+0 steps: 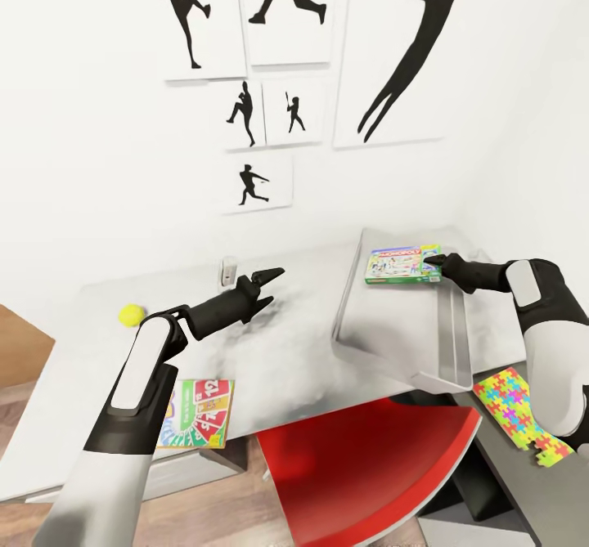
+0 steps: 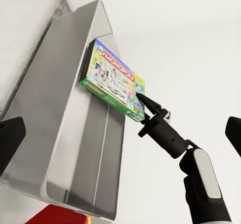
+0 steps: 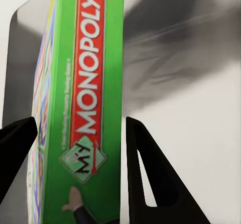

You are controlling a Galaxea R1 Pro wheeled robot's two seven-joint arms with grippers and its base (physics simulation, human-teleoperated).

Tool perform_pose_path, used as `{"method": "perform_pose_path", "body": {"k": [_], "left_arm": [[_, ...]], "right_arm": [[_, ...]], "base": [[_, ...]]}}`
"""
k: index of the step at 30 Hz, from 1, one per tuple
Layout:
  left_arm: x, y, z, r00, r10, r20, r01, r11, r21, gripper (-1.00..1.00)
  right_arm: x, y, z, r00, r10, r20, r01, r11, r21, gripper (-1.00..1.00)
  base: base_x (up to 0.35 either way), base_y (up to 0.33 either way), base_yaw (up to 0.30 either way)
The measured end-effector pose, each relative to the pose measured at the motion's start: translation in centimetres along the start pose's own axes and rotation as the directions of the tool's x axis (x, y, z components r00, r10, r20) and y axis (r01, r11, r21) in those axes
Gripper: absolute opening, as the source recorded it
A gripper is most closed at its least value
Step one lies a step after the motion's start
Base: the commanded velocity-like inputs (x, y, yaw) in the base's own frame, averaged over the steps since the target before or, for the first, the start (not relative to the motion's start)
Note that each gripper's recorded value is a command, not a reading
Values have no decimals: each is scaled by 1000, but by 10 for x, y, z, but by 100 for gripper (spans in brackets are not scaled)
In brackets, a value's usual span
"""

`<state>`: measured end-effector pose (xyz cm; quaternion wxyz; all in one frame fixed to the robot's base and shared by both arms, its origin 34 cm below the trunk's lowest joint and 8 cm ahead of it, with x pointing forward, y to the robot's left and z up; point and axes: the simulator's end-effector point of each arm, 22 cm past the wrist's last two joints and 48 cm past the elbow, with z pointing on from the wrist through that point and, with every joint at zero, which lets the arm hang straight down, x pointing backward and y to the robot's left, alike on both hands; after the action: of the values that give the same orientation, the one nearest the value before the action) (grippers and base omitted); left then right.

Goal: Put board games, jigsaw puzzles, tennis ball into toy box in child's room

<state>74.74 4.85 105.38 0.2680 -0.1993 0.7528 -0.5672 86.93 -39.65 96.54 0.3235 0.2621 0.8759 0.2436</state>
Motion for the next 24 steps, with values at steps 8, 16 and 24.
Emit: {"method": "perform_pose_path", "body": {"k": [8, 16, 24], "left_arm": [[1, 6, 2, 1000, -9, -3, 9, 1000, -5, 100], [2, 12, 5, 1000, -14, -10, 14, 1000, -11, 100], [9, 14, 9, 1000, -12, -27, 11, 1000, -15, 100]], "right_arm": [[5, -5, 6, 1000, 4, -11, -4, 1000, 5, -100], [11, -9, 12, 1000, 7, -21, -7, 1000, 11, -100], [12, -13, 14, 1000, 9, -23, -9, 1000, 15, -100]], "base": [[0, 0, 0], [0, 0, 0], [0, 0, 0]]}}
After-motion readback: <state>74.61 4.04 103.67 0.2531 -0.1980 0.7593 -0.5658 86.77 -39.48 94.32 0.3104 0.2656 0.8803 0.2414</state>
